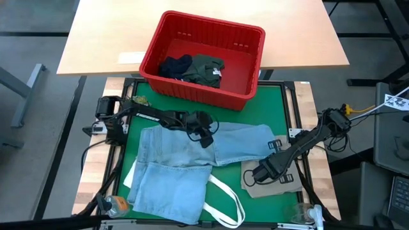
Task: Fold Laundry from Bin
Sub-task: Fold the light blue pants
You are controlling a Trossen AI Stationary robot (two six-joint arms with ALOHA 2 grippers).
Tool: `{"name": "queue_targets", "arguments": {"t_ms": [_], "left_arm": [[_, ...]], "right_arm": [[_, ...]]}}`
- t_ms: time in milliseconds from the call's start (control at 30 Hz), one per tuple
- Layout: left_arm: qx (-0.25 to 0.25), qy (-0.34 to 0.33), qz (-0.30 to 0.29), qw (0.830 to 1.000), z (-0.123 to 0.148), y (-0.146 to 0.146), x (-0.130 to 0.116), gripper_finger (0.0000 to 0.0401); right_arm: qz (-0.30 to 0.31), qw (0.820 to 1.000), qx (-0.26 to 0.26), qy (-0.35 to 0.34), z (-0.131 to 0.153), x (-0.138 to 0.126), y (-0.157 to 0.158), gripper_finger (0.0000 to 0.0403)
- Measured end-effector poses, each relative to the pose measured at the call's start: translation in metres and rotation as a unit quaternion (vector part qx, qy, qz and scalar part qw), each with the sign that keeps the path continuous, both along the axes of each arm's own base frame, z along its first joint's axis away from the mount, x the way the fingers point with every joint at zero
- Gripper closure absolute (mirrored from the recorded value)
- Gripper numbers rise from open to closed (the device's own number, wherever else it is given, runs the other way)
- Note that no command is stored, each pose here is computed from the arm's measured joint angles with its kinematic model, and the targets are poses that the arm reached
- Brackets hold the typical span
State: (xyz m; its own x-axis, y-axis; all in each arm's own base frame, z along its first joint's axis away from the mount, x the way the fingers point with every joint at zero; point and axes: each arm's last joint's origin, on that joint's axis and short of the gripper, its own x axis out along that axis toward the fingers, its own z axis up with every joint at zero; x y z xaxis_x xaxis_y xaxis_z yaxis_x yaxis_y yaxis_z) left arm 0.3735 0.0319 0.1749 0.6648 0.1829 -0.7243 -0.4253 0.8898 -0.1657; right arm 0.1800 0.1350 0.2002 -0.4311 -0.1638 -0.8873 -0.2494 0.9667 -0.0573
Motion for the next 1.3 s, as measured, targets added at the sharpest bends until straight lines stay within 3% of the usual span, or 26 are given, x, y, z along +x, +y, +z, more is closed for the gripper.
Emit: {"name": "queue_targets", "arguments": {"t_ms": [167, 567, 1033, 1300], "left_arm": [[-0.012, -0.024, -0.009, 1.0, -0.012, 0.004, 0.01, 0.0238], [-0.057, 0.014, -0.026, 0.998, -0.049, 0.012, 0.015, 0.0242], [-0.073, -0.045, -0.055, 0.995, -0.039, 0.01, 0.022, 0.0389], [-0.08, -0.041, -0.032, 0.995, -0.035, 0.019, 0.019, 0.0397]], "right_arm": [[0.001, 1.0, -0.001, -0.001, 0.0, 0.0, 0.0, 0.0397], [0.001, 1.0, -0.002, -0.002, 0.0, 0.0, 0.0, 0.0397], [0.001, 1.0, -0.002, -0.002, 0.0, 0.0, 0.0, 0.0397], [0.001, 1.0, -0.002, -0.002, 0.0, 0.0, 0.0, 0.0397]]}}
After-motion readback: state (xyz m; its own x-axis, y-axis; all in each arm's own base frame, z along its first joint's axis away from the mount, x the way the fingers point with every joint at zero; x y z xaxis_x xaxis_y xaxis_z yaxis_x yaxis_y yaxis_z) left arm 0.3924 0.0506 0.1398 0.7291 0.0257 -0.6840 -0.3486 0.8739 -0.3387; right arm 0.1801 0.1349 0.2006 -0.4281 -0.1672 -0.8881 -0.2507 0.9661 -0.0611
